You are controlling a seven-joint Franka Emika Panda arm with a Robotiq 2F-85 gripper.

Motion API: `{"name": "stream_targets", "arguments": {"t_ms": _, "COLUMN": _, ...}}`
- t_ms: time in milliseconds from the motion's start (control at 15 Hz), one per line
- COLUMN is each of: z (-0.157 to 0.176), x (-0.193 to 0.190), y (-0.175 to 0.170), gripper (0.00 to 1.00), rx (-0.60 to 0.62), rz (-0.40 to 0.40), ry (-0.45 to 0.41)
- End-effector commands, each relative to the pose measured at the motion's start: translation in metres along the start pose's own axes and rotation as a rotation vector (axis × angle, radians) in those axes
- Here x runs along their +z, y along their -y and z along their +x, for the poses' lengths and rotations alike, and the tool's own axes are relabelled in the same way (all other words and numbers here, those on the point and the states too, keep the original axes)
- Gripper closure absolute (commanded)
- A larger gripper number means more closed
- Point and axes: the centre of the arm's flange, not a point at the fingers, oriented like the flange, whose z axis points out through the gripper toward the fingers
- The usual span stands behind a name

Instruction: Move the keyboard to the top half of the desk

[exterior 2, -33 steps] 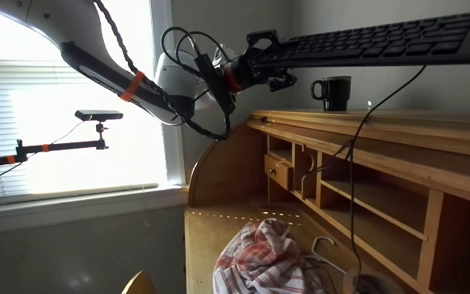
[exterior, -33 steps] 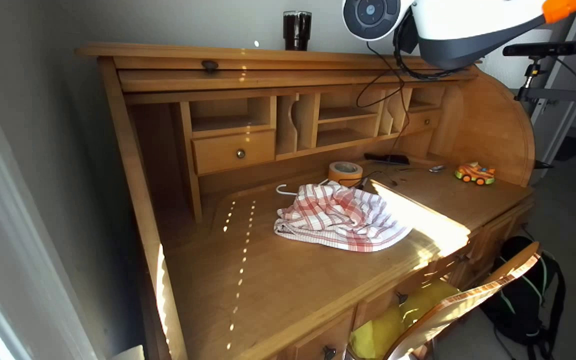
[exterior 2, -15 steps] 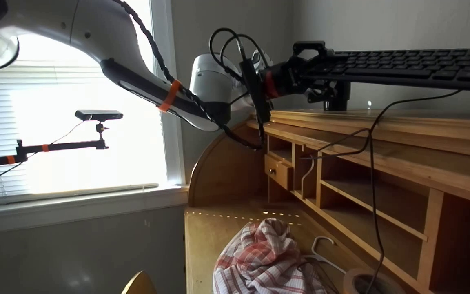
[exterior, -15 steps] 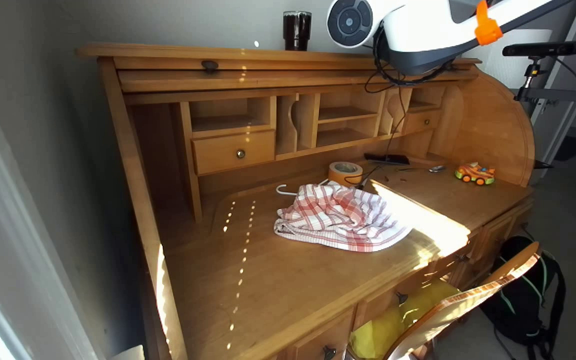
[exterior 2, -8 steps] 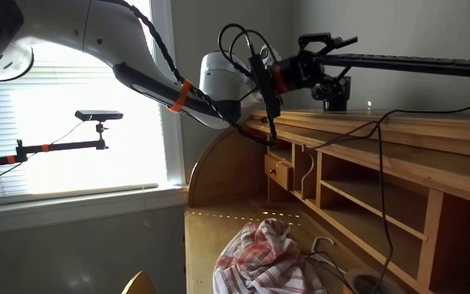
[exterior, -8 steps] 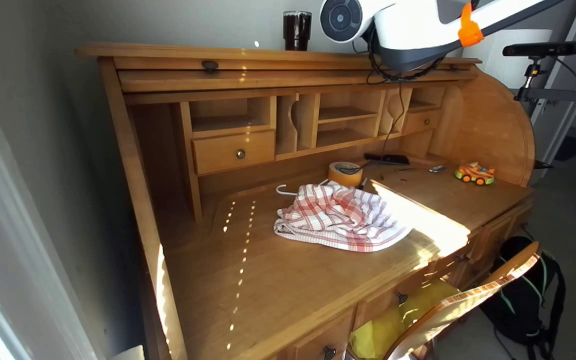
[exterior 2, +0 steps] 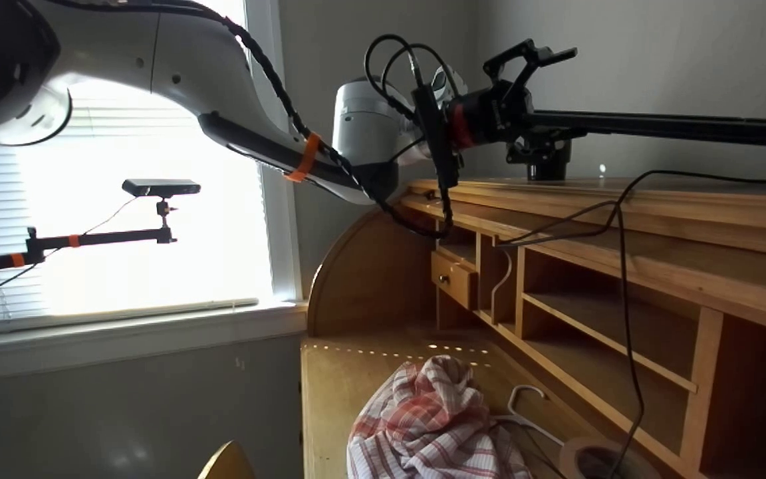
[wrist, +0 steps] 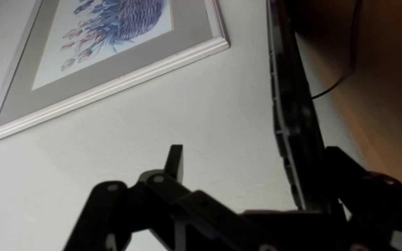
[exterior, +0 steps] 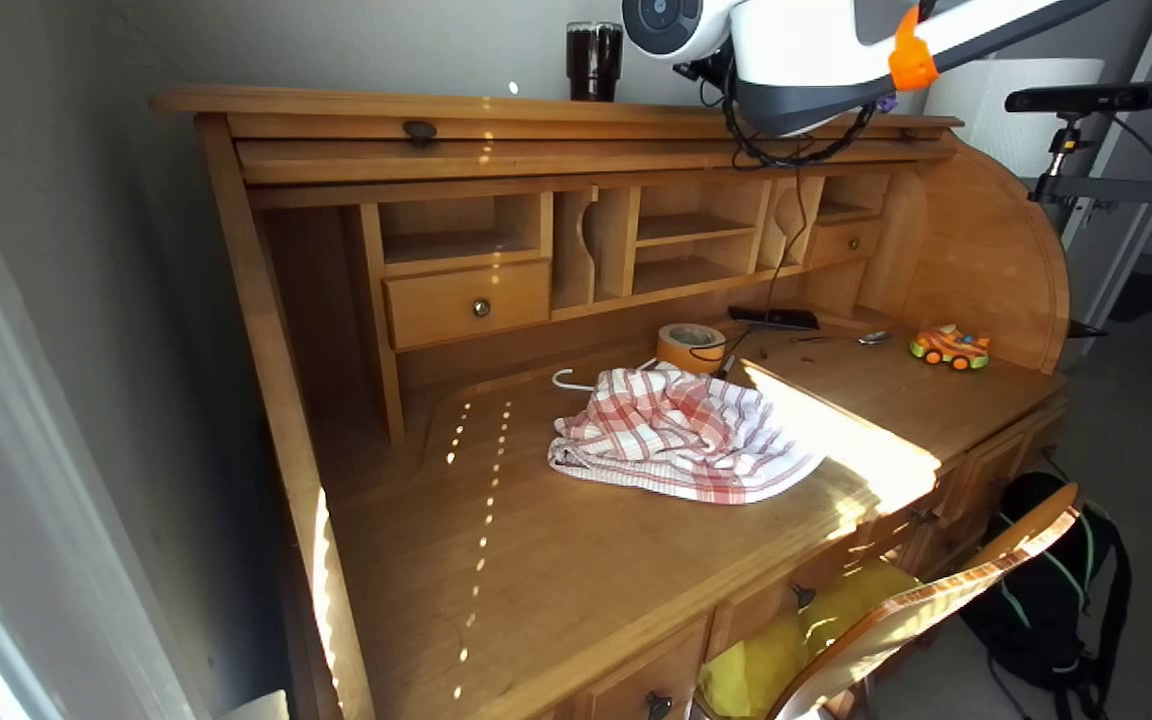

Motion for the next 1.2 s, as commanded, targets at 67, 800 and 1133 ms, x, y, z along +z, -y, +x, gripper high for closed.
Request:
{"name": "stream_targets", "arguments": {"t_ms": 67, "z": 0.019, "x": 0.006, "y": -0.006, "gripper": 0.0, "rx": 0.034, "rz": 0.138, "ry": 0.142}}
{"name": "stream_targets", "arguments": {"t_ms": 800, "z": 0.035, "x": 0.008, "y": -0.045, "gripper": 0.0, "rx": 0.099, "rz": 0.48, "ry": 0.503}}
{"name": "stream_targets", "arguments": {"t_ms": 1133, "z": 0.047, "x": 0.014, "y": -0.054, "gripper": 0.0, "rx": 0.153, "rz": 0.572, "ry": 0.582}}
